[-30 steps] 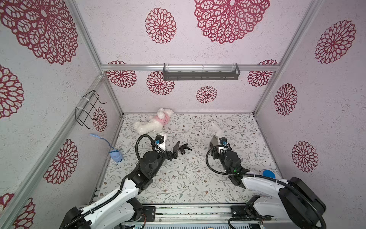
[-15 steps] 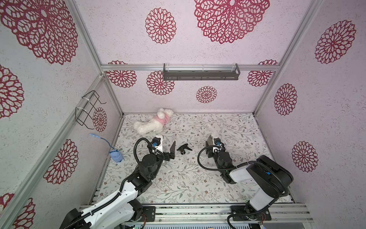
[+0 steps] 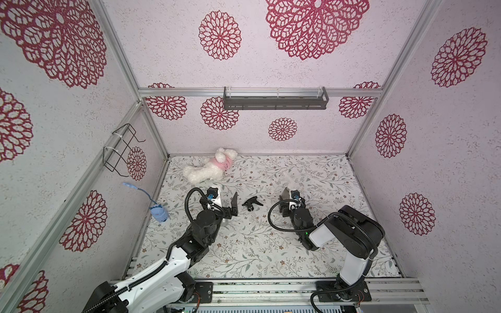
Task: Attach spray nozzles to spray bottles
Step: Place the spray bottle at the center of the board.
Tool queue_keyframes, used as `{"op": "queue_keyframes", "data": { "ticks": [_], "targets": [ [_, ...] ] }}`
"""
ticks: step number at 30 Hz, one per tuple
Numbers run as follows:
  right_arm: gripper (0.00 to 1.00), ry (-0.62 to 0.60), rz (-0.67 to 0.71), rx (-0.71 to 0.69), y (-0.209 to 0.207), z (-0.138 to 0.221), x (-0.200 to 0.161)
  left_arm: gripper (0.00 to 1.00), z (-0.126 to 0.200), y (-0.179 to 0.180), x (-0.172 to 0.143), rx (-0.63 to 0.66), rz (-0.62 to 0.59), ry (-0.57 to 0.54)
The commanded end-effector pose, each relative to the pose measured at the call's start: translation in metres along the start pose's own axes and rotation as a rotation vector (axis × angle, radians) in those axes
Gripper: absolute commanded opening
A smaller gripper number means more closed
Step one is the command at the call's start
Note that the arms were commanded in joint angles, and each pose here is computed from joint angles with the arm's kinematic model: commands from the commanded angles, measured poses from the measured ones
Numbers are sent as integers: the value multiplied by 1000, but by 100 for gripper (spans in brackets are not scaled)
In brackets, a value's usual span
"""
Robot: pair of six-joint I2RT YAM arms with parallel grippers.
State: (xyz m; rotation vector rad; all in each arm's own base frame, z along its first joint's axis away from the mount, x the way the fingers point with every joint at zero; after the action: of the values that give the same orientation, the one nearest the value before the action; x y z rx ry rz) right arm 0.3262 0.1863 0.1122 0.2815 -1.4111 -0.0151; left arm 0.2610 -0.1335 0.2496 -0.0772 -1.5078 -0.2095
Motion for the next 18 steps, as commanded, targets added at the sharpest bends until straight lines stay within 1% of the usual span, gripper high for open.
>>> {"op": "queue_keyframes", "data": {
  "ticks": [1, 5, 9, 11, 16, 18],
  "targets": [
    [75, -55, -73, -21, -3, 5, 4, 97, -1, 6, 8, 40, 49, -8],
    [77, -58, -25, -17, 0, 7, -7, 97, 2, 7, 8, 32, 60, -33],
    [89, -45, -16, -30, -1, 9, -14, 97, 1, 7, 8, 38, 54, -21],
    [94, -47, -6, -38, 0, 13, -11, 97, 2, 8, 10, 39, 60, -22],
    [99, -55, 10, -40, 2, 31, 2, 97, 6, 11, 18, 41, 95, -33],
    [99, -57, 28, -46, 2, 38, 6, 97, 7, 11, 18, 41, 97, -27]
  ]
}}
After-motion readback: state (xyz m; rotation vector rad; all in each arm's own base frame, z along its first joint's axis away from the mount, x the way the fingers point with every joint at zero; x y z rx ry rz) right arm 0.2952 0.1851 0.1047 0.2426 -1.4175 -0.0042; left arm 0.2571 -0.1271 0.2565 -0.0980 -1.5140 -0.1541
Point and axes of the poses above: each gripper's point midway between its finger pads, its own z axis back along the fingers, its own y axis along the line the jaws close on, x = y × z, the point moved 5 cm from there along z, back along the fingers, and after that the axes turned 11 degrees about -z, right-handed, at the moved point
